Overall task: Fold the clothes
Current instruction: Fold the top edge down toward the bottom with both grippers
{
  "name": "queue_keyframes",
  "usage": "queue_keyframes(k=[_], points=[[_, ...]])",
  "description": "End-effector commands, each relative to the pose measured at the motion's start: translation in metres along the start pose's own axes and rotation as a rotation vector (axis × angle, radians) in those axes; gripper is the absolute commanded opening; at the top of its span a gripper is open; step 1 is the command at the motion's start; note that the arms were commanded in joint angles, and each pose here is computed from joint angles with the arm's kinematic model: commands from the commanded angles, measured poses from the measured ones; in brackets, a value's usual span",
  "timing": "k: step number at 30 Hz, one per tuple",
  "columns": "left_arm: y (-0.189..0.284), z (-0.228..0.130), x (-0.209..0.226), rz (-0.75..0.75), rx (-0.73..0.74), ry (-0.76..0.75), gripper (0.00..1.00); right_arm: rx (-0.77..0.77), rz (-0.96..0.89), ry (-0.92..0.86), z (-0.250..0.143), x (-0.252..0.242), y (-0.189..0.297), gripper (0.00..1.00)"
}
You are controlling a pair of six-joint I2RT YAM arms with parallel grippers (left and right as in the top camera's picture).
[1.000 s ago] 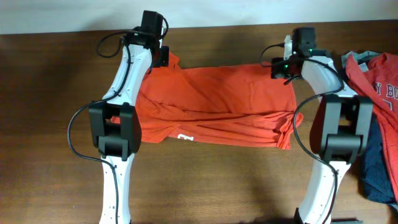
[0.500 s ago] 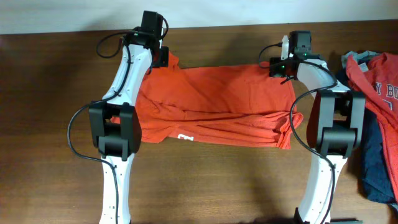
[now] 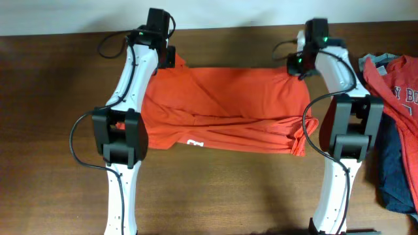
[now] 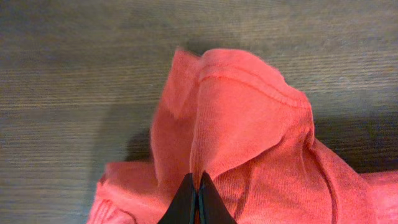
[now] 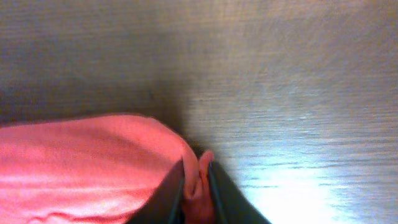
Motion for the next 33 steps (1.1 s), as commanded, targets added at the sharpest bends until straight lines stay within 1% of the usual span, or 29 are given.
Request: queue_keyframes(k=[1,4,6,8,13,24,25,26,27,29,33], points=[[0.021,0.011,0.011,0.026,-0.026,0.027,0.01,-0.032,-0.012,-0.02,0.019,-0.005,0.05,0.1],[0.031,0.003,0.012,0.028,0.033,0.017,0.01,0.068,-0.019,-0.025,0.008,-0.004,0.078,0.09],[0.031,-0.004,0.012,0.03,0.077,0.009,0.01,0.12,-0.024,-0.028,0.0,-0.004,0.083,0.08],[0.032,-0.015,0.014,0.033,0.151,-0.002,0.01,0.234,-0.031,-0.033,-0.017,-0.005,0.086,0.08],[0.034,-0.029,0.015,0.037,0.242,-0.016,0.01,0.363,-0.041,-0.039,-0.038,-0.007,0.077,0.06],[0.016,-0.066,0.016,0.078,0.446,-0.06,0.01,0.526,-0.051,-0.08,-0.068,-0.015,0.055,0.05],[0.014,-0.068,0.016,0.083,0.455,-0.062,0.16,0.524,-0.052,-0.084,-0.068,-0.017,0.054,0.06],[0.012,-0.069,0.017,0.094,0.459,-0.065,0.36,0.518,-0.051,-0.087,-0.067,-0.018,0.053,0.16],[0.012,-0.069,0.017,0.1,0.457,-0.066,0.48,0.516,-0.044,-0.091,-0.067,-0.018,0.054,0.25],[0.016,-0.065,0.019,0.112,0.439,-0.066,0.59,0.498,0.009,-0.119,-0.062,-0.021,0.058,0.41],[0.034,-0.051,0.022,0.11,0.376,-0.051,0.62,0.477,0.088,-0.154,-0.057,-0.025,0.072,0.59]])
Point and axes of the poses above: each gripper's point midway between its finger pads, its own y axis back along the fingers, its own x axis along the line the jaws close on, z = x × y, the point moved 9 cm from there along y, back along the fingers, and after that the axes turned 4 degrees about -y, right-handed, at the moved point
